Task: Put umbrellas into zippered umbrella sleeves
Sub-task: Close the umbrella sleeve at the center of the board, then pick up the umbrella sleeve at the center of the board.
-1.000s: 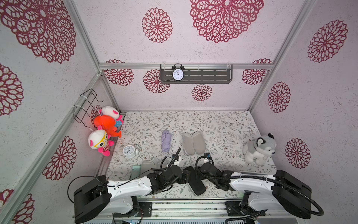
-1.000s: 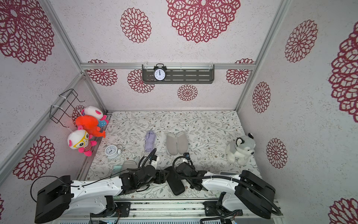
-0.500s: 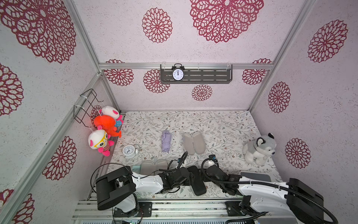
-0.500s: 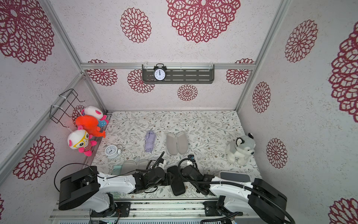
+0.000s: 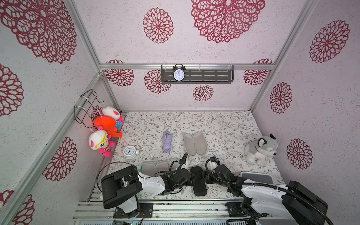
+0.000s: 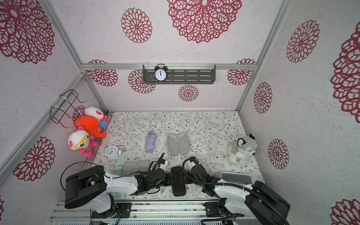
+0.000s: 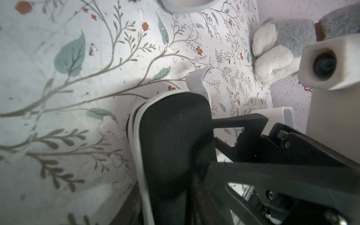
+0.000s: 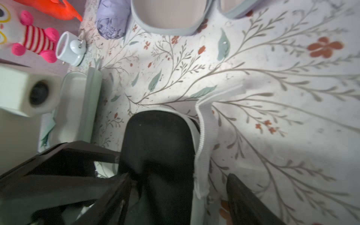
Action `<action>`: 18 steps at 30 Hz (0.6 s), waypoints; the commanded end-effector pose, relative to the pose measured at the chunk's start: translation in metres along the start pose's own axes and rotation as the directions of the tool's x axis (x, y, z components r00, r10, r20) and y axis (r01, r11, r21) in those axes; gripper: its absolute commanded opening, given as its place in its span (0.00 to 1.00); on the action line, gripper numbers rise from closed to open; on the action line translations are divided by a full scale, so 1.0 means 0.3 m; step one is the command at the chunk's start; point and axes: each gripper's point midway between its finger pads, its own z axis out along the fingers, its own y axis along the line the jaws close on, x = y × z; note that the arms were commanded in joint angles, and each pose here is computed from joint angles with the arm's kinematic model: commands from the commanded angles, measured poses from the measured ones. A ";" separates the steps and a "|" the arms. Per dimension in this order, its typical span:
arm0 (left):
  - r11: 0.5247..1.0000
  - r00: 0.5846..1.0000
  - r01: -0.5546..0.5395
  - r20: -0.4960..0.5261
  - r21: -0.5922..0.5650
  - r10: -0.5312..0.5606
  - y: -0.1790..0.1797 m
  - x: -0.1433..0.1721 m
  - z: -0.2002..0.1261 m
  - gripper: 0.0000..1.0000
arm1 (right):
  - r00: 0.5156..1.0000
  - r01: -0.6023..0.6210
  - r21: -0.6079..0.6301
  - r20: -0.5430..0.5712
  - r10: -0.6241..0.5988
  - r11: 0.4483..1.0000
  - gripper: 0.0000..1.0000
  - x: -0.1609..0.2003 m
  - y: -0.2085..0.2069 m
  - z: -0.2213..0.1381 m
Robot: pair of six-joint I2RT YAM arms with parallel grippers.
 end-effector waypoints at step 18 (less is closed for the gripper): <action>0.973 0.980 0.062 -0.169 -0.220 -0.100 0.390 0.243 0.050 0.16 | 0.968 -0.099 -0.104 -0.241 0.072 0.990 0.66 0.200 0.010 0.035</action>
